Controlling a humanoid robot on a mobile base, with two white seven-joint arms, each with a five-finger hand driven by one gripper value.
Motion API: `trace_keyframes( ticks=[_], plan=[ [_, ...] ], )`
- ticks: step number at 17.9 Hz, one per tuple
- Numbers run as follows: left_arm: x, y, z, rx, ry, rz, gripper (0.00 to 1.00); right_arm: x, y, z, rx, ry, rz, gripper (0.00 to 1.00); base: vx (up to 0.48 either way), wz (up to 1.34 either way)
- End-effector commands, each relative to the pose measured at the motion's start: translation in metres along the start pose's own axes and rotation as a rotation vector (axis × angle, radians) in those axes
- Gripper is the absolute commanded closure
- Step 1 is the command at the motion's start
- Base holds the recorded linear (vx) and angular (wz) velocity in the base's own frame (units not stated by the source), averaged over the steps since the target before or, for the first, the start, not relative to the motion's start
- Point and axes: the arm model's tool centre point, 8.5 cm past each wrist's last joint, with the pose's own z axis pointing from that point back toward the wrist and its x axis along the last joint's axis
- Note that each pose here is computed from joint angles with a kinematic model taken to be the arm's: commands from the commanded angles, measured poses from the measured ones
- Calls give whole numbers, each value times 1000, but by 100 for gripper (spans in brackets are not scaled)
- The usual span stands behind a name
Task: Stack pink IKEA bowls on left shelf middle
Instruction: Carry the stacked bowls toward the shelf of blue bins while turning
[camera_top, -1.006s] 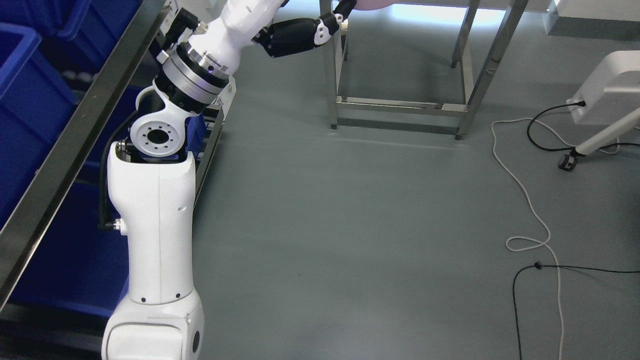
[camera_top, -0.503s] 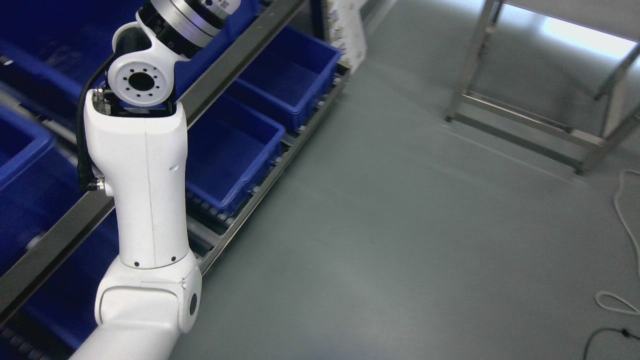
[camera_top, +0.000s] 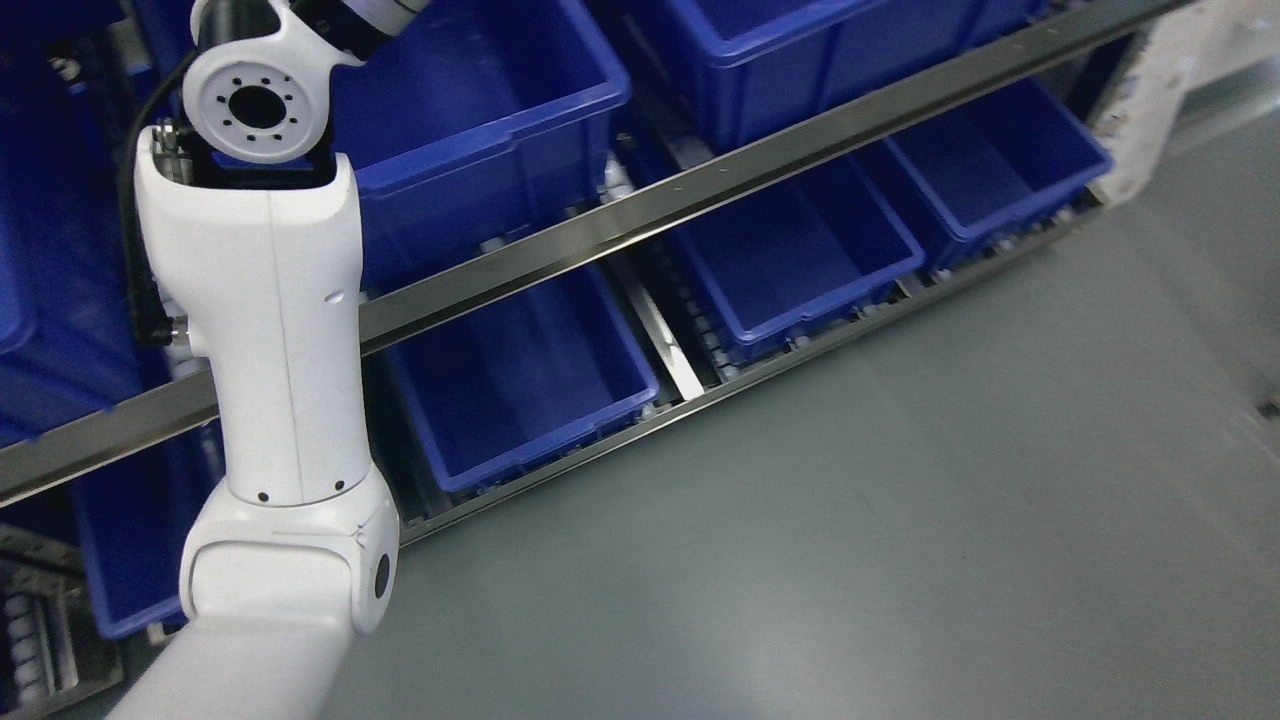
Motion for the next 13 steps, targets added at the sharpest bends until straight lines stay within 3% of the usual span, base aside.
trace_keyframes(
  ticks=[1, 9, 13],
  plan=[
    [4, 24, -9, -6, 1, -37, 98, 2, -11, 1, -18, -2, 3, 0, -14, 932],
    [-4, 29, -1, -23, 34, -54, 97, 2, -11, 1, -16, -2, 3, 0, 33, 321],
    [-21, 2, 22, -73, 93, -17, 97, 2, -11, 1, -16, -2, 3, 0, 12, 55]
  ],
)
